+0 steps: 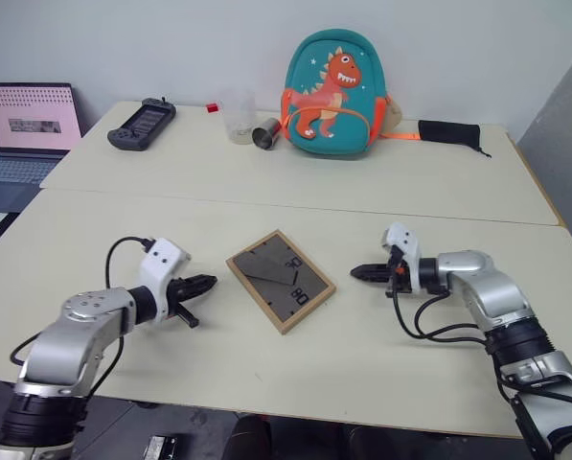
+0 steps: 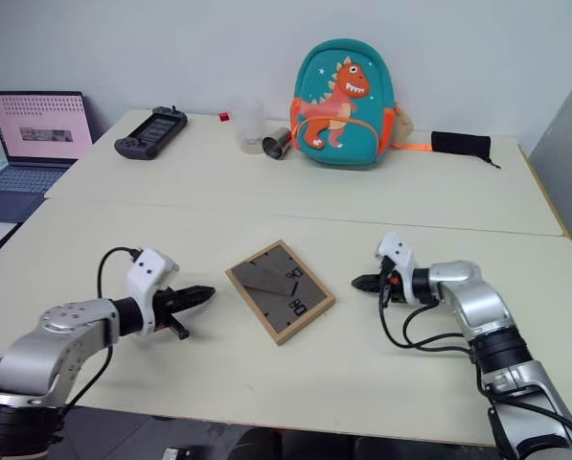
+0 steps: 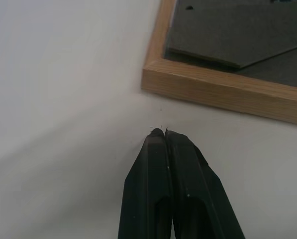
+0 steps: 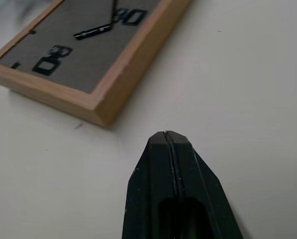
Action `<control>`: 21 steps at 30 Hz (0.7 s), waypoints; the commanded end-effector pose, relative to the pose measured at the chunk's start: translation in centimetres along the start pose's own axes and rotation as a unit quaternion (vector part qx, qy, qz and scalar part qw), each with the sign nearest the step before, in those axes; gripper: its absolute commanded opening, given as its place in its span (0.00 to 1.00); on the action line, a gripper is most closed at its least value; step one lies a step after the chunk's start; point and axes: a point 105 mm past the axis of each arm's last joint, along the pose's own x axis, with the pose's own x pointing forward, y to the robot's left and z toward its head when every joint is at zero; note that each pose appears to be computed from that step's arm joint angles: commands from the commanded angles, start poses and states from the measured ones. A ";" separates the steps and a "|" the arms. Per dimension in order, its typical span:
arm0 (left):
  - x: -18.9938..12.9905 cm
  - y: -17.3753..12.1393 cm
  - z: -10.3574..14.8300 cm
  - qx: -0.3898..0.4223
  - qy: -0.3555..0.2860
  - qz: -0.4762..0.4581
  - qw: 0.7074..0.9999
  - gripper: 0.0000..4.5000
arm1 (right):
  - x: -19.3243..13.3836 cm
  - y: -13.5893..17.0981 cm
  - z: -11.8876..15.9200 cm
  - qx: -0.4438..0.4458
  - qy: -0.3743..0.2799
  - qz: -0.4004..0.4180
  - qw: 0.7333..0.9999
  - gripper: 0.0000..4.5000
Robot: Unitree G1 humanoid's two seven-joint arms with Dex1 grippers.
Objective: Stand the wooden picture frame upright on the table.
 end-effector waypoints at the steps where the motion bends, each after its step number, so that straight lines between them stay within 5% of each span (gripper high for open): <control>1: 1.0 0.3 0.8 0.025 -0.006 0.008 1.000 0.01 | 0.3 1.2 1.3 -0.028 -0.016 0.011 0.999 0.00; 21: 6.5 2.2 4.1 0.068 -0.040 -0.005 0.997 0.01 | 2.2 5.1 3.1 -0.030 -0.024 0.088 0.995 0.00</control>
